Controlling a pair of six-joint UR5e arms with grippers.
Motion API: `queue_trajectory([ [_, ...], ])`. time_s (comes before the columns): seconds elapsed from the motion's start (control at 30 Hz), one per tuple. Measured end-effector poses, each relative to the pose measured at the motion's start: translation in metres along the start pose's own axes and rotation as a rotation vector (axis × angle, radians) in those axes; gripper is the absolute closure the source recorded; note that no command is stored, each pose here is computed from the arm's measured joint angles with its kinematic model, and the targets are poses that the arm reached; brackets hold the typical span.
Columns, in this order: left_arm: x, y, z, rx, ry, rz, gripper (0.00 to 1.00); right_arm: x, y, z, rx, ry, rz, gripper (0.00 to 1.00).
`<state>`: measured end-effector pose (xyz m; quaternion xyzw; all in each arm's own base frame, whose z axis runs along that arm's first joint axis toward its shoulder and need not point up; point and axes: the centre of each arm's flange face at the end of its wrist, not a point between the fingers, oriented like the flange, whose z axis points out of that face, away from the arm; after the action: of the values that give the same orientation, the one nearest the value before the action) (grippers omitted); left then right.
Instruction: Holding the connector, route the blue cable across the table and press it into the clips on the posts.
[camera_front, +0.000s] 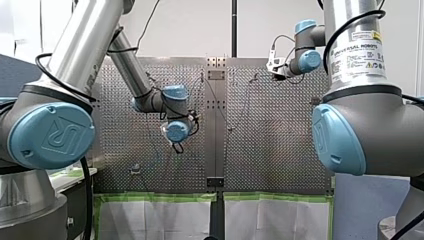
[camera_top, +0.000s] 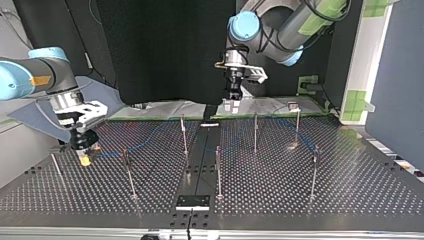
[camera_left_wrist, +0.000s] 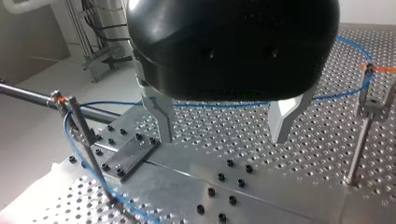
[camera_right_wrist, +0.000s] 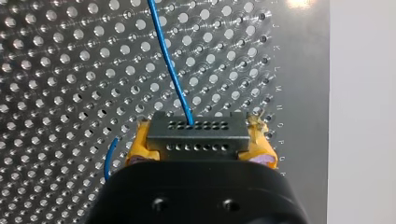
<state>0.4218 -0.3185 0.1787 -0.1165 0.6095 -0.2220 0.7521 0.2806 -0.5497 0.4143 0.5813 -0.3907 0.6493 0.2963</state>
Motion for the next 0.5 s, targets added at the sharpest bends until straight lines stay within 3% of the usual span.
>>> queue_trajectory([
  [0.17,0.001,0.017,-0.009,-0.01,-0.006,0.005,0.0,0.0,0.0,0.0,-0.001,0.0,0.0,1.0],
  [0.5,0.009,0.029,-0.042,-0.007,0.0,0.014,0.0,-0.001,-0.002,0.0,0.002,-0.001,0.0,1.0],
])
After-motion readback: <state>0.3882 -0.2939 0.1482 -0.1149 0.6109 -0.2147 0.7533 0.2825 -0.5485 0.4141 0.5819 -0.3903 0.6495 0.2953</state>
